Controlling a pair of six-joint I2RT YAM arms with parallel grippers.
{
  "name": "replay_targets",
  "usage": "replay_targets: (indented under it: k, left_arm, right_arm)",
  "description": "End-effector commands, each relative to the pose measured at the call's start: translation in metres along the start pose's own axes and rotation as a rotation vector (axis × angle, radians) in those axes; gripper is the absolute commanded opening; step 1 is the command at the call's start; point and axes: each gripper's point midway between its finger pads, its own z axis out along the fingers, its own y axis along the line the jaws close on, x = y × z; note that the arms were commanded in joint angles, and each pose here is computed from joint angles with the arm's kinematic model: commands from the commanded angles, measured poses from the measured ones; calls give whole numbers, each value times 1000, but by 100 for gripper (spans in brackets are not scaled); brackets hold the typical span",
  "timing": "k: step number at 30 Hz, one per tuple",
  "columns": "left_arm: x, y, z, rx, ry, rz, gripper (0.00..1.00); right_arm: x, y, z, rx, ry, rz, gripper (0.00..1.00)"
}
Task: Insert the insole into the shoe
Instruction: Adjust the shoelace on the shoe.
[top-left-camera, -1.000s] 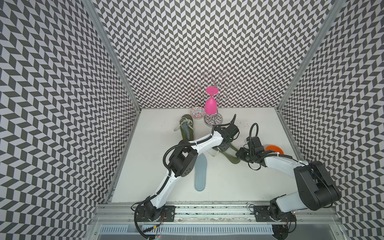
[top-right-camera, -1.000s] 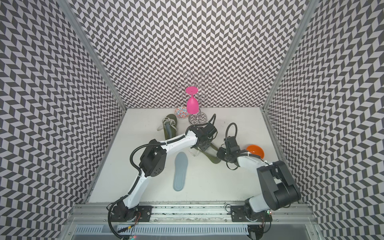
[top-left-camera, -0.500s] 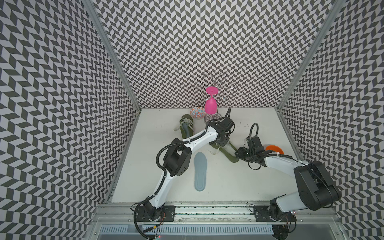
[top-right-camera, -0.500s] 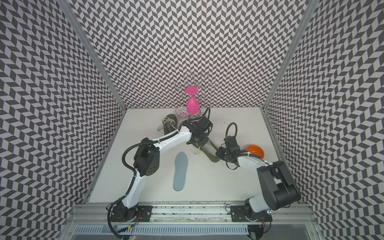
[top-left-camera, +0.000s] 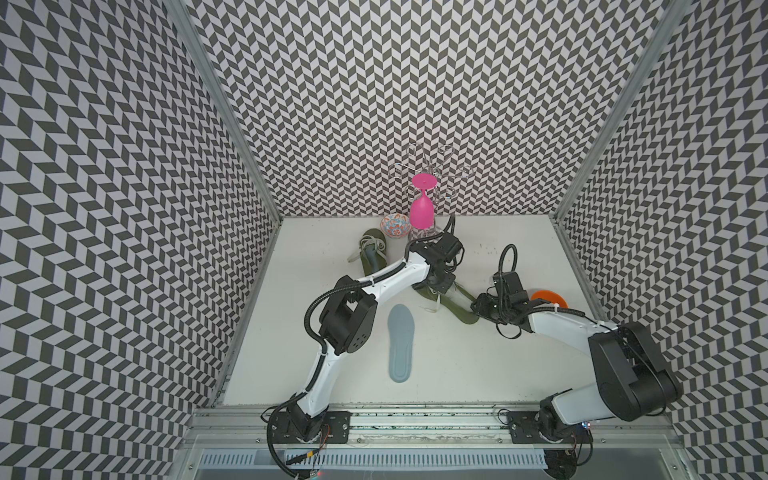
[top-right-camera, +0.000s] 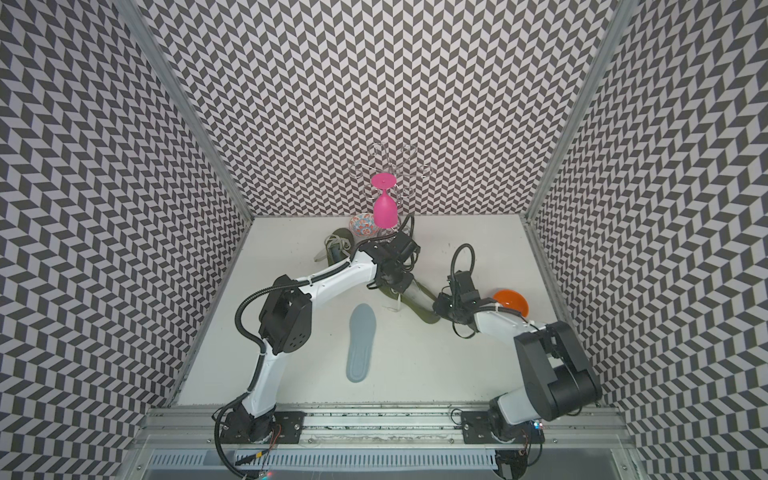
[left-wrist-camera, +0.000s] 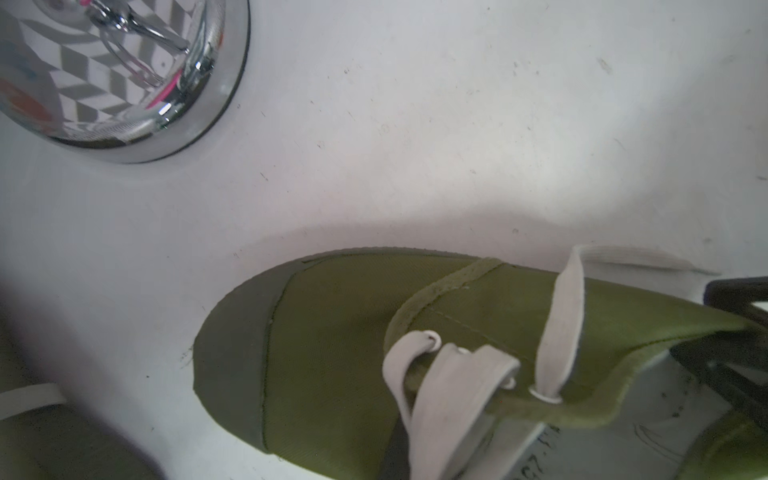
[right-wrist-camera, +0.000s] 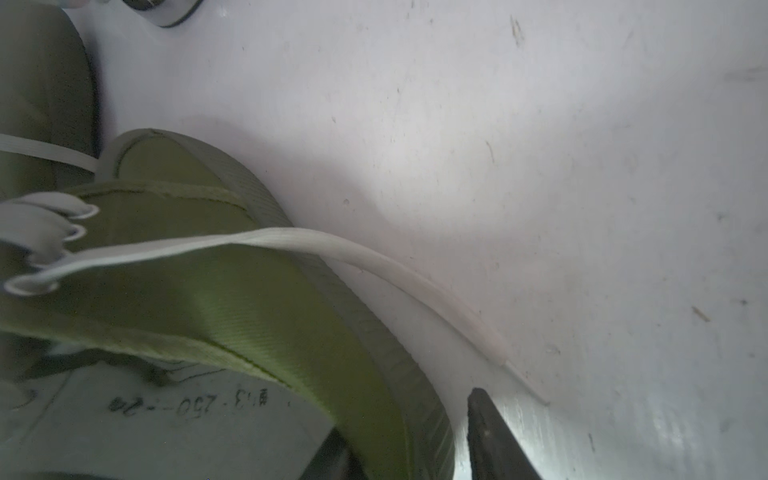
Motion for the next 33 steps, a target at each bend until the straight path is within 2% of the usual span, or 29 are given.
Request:
replay_targets:
  k: [1, 5, 7, 12, 16, 19, 23, 27, 30, 33]
  left_arm:
    - [-30, 20, -37, 71, -145, -106, 9]
    - [-34, 26, -44, 177, -209, -196, 9]
    - [-35, 32, -47, 164, -239, -219, 9]
    - [-35, 40, -39, 75, -258, -200, 9]
    - [-42, 31, -35, 125, -283, -175, 9]
    - [-43, 29, -27, 157, -290, -152, 9]
    - [-41, 40, -30, 253, -336, -200, 11]
    - [-37, 42, -27, 242, -299, -141, 14]
    - [-30, 48, -19, 208, -273, -152, 13]
    - [-30, 35, -18, 270, -273, -180, 10]
  right_arm:
    - [-9, -16, -2, 98, -35, -17, 39]
    - [-15, -16, 2, 111, -41, -43, 39]
    - [-18, -11, 3, 93, -41, -54, 37]
    - [-13, -8, 8, 68, -11, -42, 34]
    - [2, -13, 13, 59, 33, -25, 34]
    - [1, -11, 8, 50, 18, -20, 34]
    - [0, -18, 6, 74, 20, -17, 31]
    - [6, -34, 5, 97, 29, 23, 29]
    - [4, -38, 2, 108, 13, 25, 29]
    - [0, -37, 5, 115, 19, 12, 29]
